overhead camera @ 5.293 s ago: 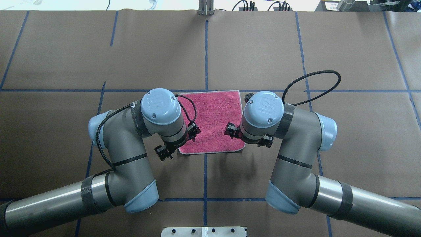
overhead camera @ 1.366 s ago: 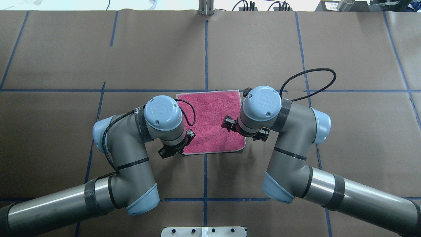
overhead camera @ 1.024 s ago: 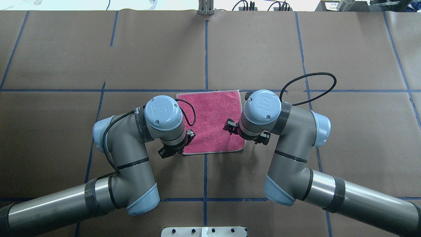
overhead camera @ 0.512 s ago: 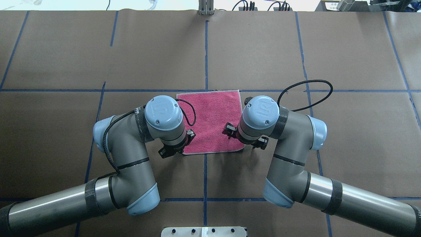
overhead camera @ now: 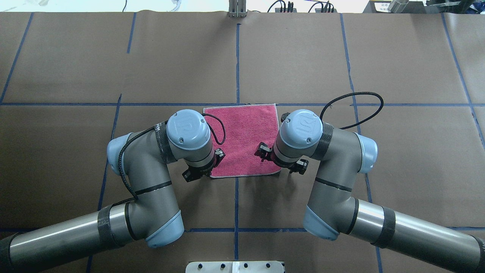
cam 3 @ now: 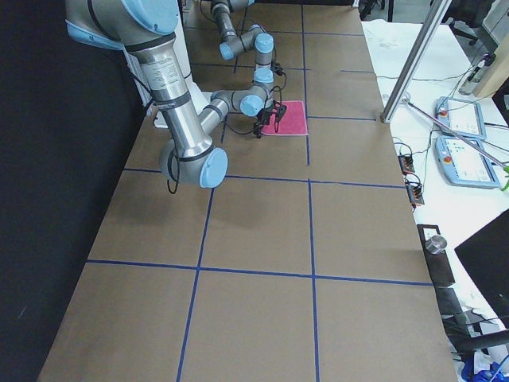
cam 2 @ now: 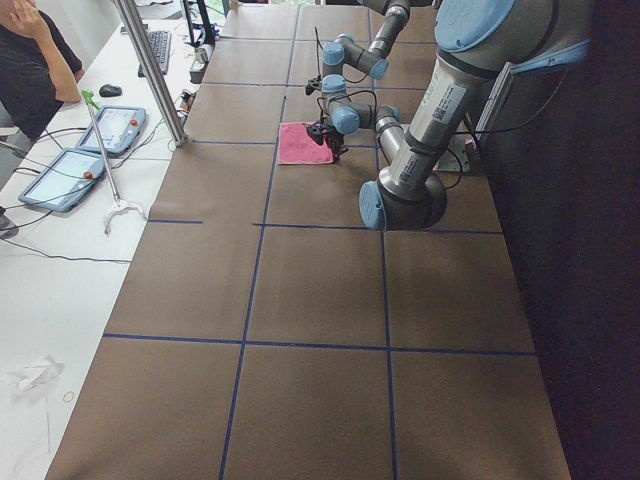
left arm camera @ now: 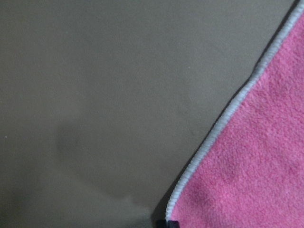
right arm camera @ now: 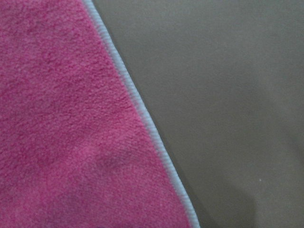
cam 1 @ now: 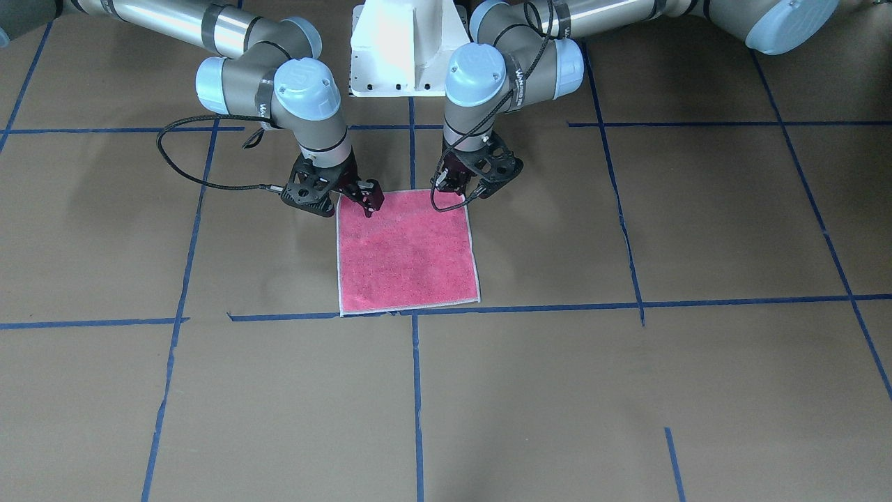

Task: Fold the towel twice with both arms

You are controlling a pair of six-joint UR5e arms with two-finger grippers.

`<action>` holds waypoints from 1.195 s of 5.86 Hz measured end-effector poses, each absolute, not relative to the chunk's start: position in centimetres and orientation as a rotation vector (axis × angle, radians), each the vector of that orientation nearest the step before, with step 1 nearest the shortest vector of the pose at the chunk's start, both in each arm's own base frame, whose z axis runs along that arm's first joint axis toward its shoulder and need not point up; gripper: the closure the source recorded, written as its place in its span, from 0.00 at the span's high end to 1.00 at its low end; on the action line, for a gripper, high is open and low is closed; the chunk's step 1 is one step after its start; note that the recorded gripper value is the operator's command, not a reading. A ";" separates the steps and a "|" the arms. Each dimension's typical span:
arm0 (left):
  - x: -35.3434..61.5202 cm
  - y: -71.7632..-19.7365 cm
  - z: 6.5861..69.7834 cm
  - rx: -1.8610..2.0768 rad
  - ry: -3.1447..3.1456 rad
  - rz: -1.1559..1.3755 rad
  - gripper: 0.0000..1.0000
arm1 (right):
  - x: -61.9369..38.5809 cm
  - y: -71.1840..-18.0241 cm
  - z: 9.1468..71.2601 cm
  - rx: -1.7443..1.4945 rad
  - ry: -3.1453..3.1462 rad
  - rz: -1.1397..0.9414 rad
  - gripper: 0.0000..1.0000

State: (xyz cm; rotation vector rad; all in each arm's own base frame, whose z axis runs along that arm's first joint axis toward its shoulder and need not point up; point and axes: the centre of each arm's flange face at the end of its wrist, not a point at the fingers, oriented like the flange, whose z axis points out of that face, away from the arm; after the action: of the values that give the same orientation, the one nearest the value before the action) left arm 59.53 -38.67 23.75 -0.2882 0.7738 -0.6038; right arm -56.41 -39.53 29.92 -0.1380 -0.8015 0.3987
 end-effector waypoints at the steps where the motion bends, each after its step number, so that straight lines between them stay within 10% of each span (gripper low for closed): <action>1: 59.5 -38.7 23.7 -0.288 0.774 -0.604 0.04 | -56.1 -39.5 29.6 -0.138 -0.807 0.401 1.00; 3: 59.5 -38.7 23.7 -0.288 0.775 -0.604 0.04 | -55.7 -39.3 29.1 -0.139 -0.800 0.405 0.97; 7: 59.4 -38.9 23.6 -0.285 0.776 -0.601 0.04 | -55.2 -39.1 29.6 -0.142 -0.790 0.409 0.41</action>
State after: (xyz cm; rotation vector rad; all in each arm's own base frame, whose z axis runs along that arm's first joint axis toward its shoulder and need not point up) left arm 59.42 -38.85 23.65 -0.2845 0.7764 -0.6007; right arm -55.19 -39.08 29.62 -0.1417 -0.7900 0.4094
